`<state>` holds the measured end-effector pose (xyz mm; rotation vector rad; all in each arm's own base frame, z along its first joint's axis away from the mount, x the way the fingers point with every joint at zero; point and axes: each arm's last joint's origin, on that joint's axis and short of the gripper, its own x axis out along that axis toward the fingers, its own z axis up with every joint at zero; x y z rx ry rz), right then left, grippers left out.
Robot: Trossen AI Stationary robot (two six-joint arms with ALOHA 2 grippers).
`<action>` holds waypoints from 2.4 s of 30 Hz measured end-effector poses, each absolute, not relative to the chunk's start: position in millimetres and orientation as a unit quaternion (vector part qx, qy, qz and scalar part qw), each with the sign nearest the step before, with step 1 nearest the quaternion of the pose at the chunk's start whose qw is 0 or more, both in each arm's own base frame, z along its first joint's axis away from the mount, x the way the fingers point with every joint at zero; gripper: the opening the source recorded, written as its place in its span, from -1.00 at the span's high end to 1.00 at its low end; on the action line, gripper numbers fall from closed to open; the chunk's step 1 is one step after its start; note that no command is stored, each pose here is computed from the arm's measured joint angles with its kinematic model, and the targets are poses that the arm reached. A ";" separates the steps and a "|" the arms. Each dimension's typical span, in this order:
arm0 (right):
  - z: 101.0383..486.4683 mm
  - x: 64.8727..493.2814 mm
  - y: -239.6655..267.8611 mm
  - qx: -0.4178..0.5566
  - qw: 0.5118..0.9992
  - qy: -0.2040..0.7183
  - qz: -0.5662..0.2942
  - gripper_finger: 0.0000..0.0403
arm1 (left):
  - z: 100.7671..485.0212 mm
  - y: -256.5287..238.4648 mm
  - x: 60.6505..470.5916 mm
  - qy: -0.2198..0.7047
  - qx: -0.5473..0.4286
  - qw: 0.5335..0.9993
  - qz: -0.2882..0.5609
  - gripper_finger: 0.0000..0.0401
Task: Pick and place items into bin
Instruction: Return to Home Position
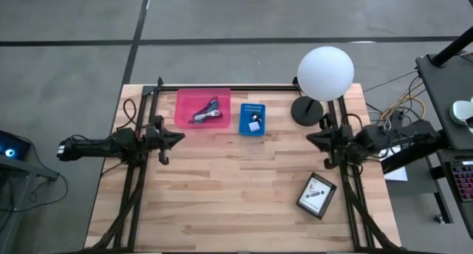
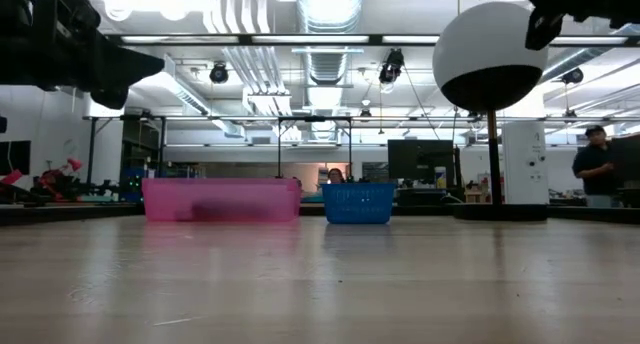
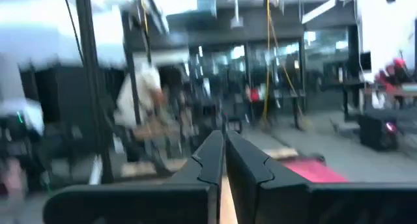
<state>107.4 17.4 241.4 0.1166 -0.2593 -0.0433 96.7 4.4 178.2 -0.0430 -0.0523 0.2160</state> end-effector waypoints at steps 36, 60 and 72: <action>174.0 96.1 4.5 0.114 0.990 -0.049 -0.066 0.96 | 166.9 1.5 100.0 -0.008 -0.085 0.995 0.059 1.00; 173.6 96.9 4.4 0.021 0.996 -0.039 -0.072 0.96 | 164.8 1.6 101.5 0.000 -0.113 0.992 0.061 1.00; 173.6 96.9 4.5 0.017 0.996 -0.039 -0.072 0.96 | 164.6 1.5 101.6 0.000 -0.113 0.992 0.061 1.00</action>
